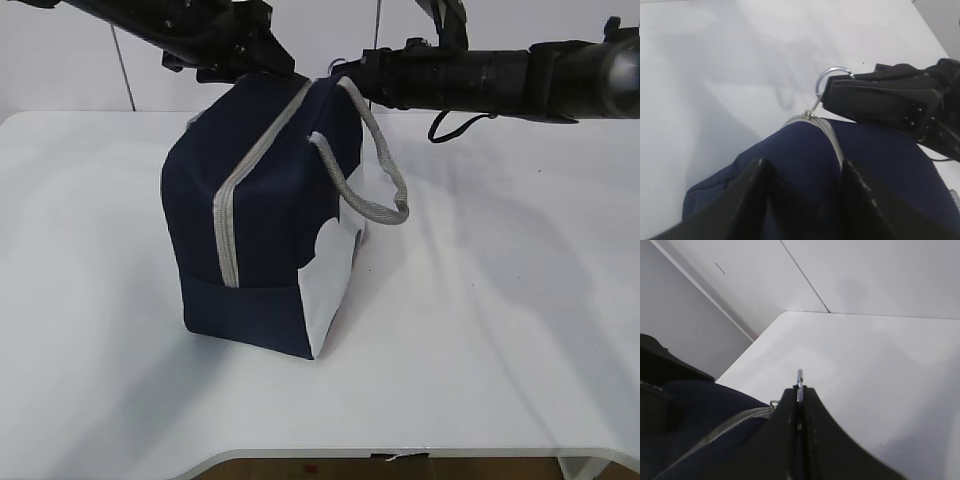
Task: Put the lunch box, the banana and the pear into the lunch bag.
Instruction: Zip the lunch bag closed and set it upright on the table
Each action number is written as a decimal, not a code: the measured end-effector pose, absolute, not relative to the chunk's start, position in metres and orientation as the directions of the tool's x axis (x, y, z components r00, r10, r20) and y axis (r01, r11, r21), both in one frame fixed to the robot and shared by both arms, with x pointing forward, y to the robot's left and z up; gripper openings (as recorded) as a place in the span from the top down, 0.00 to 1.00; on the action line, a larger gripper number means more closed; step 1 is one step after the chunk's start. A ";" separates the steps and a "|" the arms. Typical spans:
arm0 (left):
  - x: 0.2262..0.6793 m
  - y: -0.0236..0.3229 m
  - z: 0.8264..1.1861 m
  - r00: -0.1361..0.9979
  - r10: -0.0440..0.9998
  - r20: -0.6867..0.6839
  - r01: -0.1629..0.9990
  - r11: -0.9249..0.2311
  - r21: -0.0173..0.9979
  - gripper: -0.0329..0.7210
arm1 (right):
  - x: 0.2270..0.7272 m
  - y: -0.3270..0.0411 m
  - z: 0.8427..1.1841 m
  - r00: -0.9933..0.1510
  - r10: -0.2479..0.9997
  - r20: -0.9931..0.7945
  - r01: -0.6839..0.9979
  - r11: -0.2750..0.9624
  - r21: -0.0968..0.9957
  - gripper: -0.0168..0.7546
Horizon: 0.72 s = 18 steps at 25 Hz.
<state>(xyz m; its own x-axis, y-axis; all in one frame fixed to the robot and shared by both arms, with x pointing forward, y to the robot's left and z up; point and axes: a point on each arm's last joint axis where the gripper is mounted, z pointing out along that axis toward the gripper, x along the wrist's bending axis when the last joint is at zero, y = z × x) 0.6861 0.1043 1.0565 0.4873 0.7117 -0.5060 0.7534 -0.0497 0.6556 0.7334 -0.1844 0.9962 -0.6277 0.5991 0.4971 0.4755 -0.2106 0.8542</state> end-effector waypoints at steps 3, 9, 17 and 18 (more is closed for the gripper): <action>0.687 0.105 1.057 0.484 0.716 -0.502 0.747 -0.040 0.663 0.56 | 0.733 -0.184 0.996 -0.628 0.599 0.497 0.475 -0.211 0.854 0.97; 0.687 0.103 1.057 0.486 0.717 -0.500 0.745 -0.042 0.665 0.87 | 0.733 -0.184 0.996 -0.628 0.599 0.497 0.475 -0.211 0.854 0.97; 0.685 0.102 1.058 0.540 0.707 -0.457 0.714 -0.097 0.694 0.93 | 0.733 -0.184 0.996 -0.631 0.595 0.498 0.476 -0.210 0.854 0.97; 0.684 0.102 1.060 0.551 0.704 -0.447 0.704 -0.106 0.702 0.93 | 0.733 -0.184 0.996 -0.631 0.595 0.498 0.476 -0.210 0.854 0.97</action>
